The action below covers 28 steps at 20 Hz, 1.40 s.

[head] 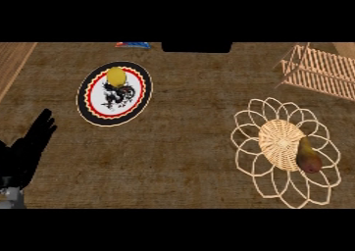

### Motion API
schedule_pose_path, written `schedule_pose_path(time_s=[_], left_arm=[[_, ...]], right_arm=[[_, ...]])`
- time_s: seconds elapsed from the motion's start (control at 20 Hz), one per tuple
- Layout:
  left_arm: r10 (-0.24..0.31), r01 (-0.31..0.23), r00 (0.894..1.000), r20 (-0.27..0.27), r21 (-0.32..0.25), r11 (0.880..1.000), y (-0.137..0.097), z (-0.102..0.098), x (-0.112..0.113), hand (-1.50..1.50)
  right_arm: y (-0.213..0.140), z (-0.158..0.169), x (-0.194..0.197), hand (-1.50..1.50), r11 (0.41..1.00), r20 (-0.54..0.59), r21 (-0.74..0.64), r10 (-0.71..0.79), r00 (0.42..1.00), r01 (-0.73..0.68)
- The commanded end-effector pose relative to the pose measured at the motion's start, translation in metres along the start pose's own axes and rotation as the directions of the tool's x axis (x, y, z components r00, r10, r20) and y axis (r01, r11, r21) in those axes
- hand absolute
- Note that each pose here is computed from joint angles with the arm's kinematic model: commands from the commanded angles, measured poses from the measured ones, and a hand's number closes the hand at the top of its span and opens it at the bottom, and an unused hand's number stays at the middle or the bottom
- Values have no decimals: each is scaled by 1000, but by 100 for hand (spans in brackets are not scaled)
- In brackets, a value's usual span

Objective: Pick the tomato from the placemat and place it in the tiered shelf

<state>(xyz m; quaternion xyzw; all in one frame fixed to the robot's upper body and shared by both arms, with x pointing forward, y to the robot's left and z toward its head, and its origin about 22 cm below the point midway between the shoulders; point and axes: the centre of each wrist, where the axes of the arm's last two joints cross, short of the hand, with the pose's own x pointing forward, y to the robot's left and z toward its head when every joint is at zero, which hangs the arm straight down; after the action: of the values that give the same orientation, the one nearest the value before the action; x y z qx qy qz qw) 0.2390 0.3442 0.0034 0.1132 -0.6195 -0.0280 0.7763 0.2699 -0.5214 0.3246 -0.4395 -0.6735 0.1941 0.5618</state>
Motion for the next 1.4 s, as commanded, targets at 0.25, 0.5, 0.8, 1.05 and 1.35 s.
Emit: schedule_pose_path(time_s=[0.25, 0.5, 0.8, 1.05, 1.35], left_arm=[[4, -4, 1000, 0, -7, 1000, -12, -3, -13, 0], [7, -7, 1000, 8, -6, 1000, 1, -12, 13, 0], [8, -7, 1000, 25, -11, 1000, -12, -9, 8, 0], [-3, 4, 1000, 20, -36, 999, -2, -2, -5, 0], [12, -12, 1000, 17, -28, 1000, -15, -3, -14, 0]], right_arm=[[17, -33, -10, 150, 996, -50, -15, 89, 995, -90], [49, -51, -17, 150, 999, -85, -20, 35, 996, -37], [59, -41, -52, 150, 999, -102, -7, 34, 994, -35], [71, -51, -46, -150, 997, -225, -71, -41, 973, 26], [95, -51, -53, -150, 998, -150, -38, 39, 988, -45]])
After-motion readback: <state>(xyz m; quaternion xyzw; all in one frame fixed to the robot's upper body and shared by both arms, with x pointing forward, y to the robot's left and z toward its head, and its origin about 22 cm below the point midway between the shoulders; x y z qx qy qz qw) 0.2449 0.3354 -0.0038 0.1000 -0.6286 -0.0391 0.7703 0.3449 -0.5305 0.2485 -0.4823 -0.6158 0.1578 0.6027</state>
